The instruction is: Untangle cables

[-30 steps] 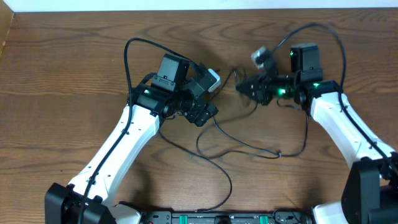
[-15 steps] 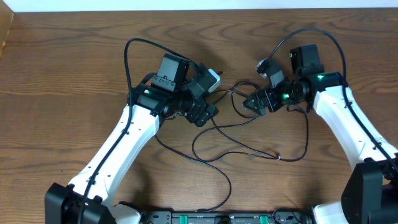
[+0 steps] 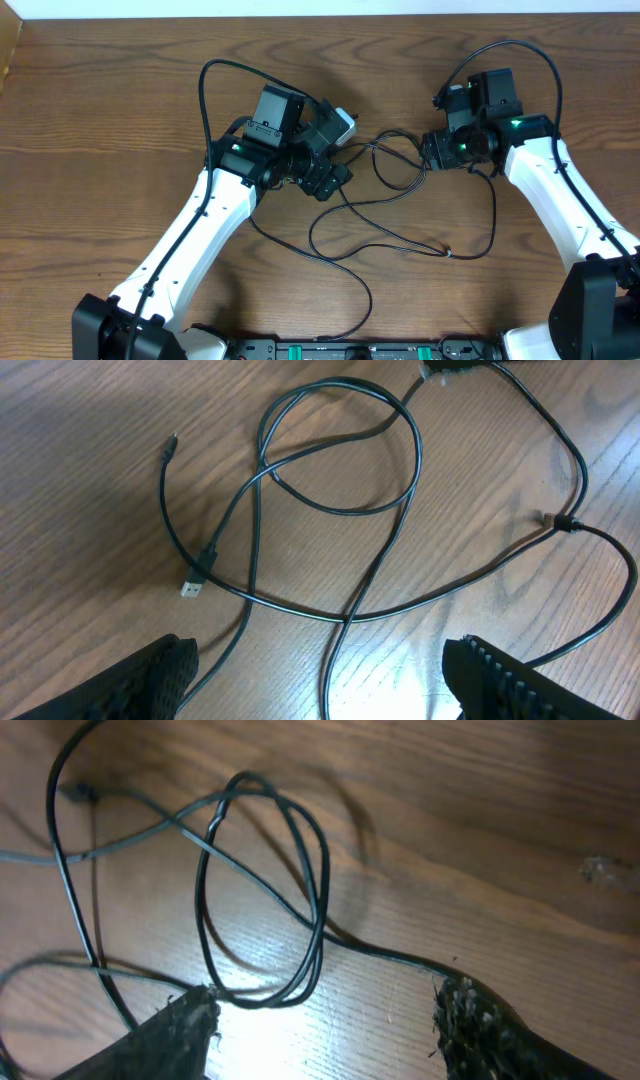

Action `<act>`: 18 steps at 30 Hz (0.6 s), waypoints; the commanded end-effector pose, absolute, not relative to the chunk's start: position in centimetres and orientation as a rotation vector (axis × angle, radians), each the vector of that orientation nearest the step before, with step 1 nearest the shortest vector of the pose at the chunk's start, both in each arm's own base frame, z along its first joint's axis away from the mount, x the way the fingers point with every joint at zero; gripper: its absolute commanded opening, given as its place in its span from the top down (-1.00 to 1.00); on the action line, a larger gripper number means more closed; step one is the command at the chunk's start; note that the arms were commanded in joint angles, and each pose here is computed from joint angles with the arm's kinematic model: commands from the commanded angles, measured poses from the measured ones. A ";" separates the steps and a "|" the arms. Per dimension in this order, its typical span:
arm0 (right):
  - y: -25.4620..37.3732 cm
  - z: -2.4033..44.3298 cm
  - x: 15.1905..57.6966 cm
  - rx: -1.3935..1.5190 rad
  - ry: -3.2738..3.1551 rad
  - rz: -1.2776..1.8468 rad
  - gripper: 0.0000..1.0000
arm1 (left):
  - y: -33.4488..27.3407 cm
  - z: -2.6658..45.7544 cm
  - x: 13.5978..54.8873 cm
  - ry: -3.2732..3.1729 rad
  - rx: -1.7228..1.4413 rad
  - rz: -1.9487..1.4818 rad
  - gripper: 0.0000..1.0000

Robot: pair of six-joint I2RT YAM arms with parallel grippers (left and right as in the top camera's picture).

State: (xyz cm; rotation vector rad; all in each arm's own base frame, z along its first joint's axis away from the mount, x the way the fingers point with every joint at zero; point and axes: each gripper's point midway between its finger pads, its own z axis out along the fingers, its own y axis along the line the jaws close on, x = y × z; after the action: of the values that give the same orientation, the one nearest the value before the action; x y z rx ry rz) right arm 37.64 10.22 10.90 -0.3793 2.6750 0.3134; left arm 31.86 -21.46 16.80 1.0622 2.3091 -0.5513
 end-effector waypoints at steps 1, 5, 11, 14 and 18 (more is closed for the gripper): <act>10.3 9.4 37.2 -0.253 2.725 0.315 -0.13 | -21.7 17.2 31.8 2.300 1.059 -0.564 -0.68; 11.6 7.7 36.3 -0.283 2.768 0.330 0.14 | -21.7 17.2 31.8 2.300 1.059 -0.564 -0.68; 14.6 7.1 35.2 -0.355 2.786 0.352 0.17 | -21.6 17.2 31.8 2.301 1.058 -0.564 -0.68; 14.8 7.0 35.0 -0.331 2.794 0.301 0.17 | -21.6 17.2 31.8 2.301 1.058 -0.565 -0.67; 15.1 6.8 34.6 -0.328 2.804 0.266 0.18 | -21.6 17.1 31.8 2.302 1.058 -0.565 -0.68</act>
State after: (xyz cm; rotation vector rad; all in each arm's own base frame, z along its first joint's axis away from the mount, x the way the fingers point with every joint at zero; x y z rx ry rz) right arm 34.88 15.44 7.17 -0.3825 2.7827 0.3166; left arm 31.86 -21.45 16.80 1.0613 2.3095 -0.5513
